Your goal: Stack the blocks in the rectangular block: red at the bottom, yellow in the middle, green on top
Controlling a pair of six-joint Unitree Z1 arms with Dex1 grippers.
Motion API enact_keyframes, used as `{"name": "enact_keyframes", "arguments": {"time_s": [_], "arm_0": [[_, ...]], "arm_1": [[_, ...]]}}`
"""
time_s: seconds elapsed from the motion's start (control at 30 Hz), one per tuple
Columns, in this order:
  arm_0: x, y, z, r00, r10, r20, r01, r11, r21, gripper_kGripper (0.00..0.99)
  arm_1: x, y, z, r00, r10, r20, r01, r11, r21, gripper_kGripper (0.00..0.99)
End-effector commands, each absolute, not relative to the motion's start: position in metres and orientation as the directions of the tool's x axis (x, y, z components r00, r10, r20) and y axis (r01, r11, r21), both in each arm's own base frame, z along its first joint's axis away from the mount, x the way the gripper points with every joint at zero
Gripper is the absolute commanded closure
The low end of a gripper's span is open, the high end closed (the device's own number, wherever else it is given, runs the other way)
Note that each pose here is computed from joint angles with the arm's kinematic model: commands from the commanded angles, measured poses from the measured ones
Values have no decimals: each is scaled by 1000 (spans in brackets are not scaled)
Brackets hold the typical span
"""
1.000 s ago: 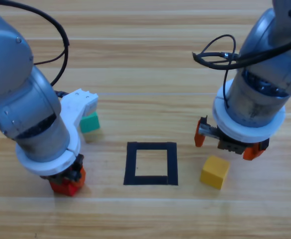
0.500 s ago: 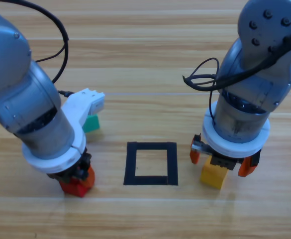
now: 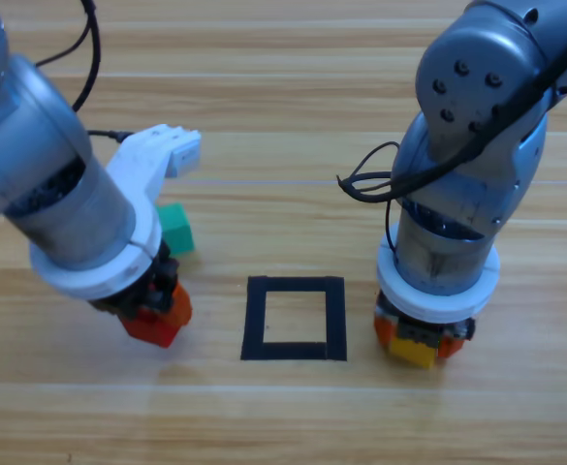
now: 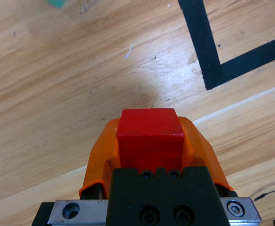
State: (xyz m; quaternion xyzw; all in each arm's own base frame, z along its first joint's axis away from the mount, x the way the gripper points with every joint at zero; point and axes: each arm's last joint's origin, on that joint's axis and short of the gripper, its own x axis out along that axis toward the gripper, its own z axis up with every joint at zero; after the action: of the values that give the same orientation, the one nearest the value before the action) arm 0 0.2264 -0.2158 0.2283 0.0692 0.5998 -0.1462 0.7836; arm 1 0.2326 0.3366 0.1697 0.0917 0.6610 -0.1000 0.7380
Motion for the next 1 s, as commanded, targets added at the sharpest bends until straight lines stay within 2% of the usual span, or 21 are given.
{"name": "enact_keyframes", "arguments": {"time_s": [0.03, 0.1, 0.13, 0.23, 0.33, 0.37, 0.43, 0.63, 0.83, 1.0], "arm_0": [[229, -213, 256, 267, -167, -949, 316, 946, -77, 876], [229, -213, 266, 279, -178, -944, 319, 944, -84, 876], [230, -214, 271, 285, -182, -941, 319, 944, -86, 876], [229, -213, 282, 299, -184, -936, 316, 945, -85, 915], [229, -212, 286, 305, -188, -934, 316, 945, -87, 916], [229, -213, 285, 302, -187, -935, 316, 945, -87, 916], [232, -215, 284, 300, -183, -936, 313, 946, -85, 916], [254, -247, 280, 274, -105, -956, 258, 966, -32, 927], [269, -306, 265, 227, -57, -972, 248, 969, 1, 930], [278, -341, 248, 188, 1, -982, 180, 983, 36, 952]], "arm_1": [[237, 326, 182, 116, -77, -990, 215, 975, -51, 869], [233, 318, 205, 148, -63, -987, 149, 988, -41, 978], [229, 311, 223, 170, -50, -984, 79, 996, -37, 990], [220, 292, 255, 206, -29, -978, -36, 999, -37, 990], [215, 270, 275, 231, -1, -973, -77, 997, -19, 990], [212, 266, 279, 240, 7, -971, -126, 992, -24, 990], [211, 265, 280, 235, 15, -972, -200, 979, -33, 990], [222, 269, 257, 126, 12, -992, -181, 983, -11, 990], [231, 268, 250, 111, 3, -994, -163, 987, -15, 990], [235, 267, 253, 103, 22, -994, -157, 988, 6, 990]]}}
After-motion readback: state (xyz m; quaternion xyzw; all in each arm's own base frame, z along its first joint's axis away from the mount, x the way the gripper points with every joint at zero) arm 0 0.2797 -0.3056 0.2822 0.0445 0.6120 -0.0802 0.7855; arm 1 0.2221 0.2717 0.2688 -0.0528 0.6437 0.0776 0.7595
